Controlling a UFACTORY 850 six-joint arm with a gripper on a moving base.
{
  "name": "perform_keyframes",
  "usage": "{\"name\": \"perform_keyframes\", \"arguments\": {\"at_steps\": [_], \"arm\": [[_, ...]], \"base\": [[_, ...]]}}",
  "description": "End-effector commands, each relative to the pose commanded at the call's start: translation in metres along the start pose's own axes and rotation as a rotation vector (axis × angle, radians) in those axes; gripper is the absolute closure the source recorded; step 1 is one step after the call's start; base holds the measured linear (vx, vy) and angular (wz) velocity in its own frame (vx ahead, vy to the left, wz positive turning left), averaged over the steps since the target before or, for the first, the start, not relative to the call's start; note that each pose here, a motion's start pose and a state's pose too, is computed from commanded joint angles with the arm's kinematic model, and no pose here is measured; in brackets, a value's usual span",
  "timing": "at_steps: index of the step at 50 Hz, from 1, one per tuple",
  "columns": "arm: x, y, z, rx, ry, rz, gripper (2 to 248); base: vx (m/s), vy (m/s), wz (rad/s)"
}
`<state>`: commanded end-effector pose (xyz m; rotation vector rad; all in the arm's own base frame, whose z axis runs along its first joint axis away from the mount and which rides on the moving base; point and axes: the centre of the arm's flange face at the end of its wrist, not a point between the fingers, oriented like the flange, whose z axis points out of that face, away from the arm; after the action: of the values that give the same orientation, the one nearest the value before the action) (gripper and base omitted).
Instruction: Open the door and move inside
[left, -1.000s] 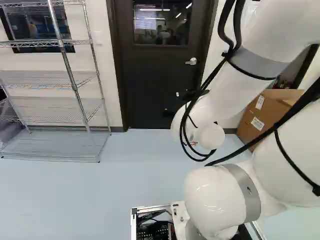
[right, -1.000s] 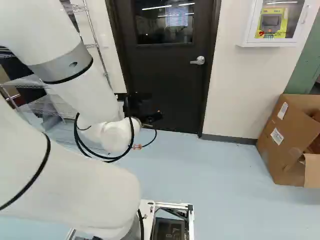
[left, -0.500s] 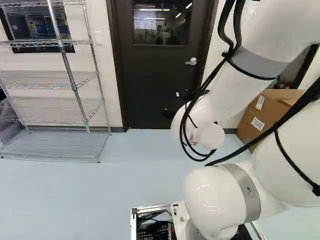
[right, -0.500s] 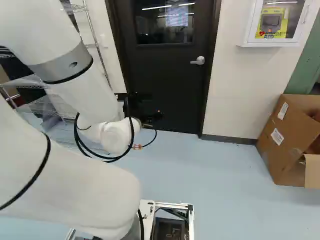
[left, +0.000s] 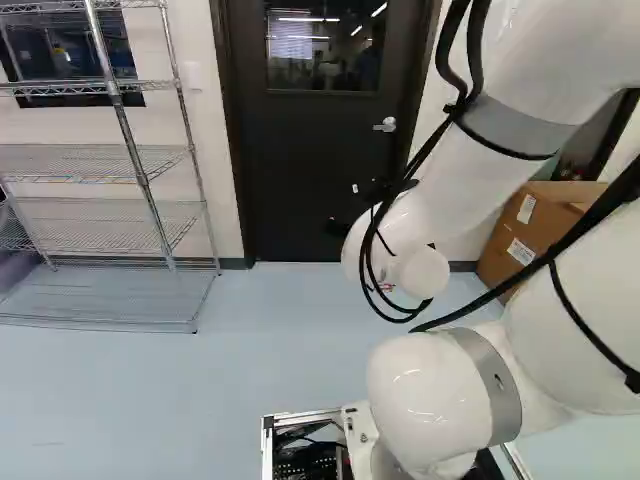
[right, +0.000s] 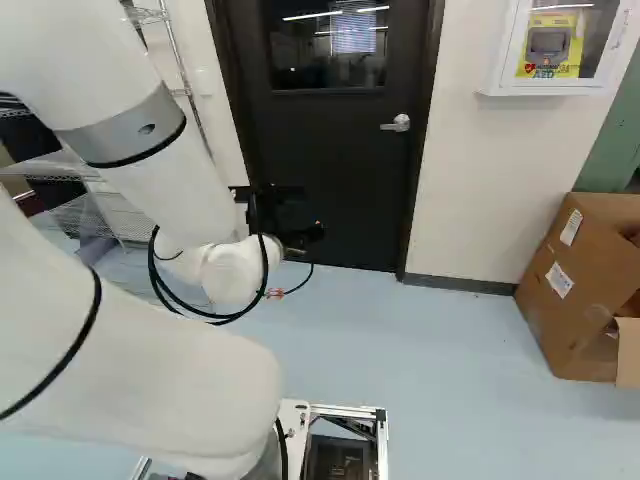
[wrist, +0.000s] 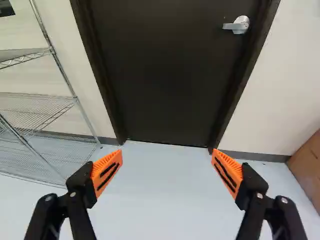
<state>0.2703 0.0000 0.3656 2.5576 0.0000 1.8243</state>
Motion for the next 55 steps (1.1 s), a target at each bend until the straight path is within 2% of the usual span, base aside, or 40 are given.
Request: {"name": "perform_keyframes", "arguments": {"at_steps": [26,55], "arm": [[0.0,0.0,0.0,0.0,0.0,0.0,3],[0.0,0.0,0.0,0.0,0.0,0.0,3]], "base": [[0.16,-0.041,-0.249],[0.195,0.011,-0.278]]}}
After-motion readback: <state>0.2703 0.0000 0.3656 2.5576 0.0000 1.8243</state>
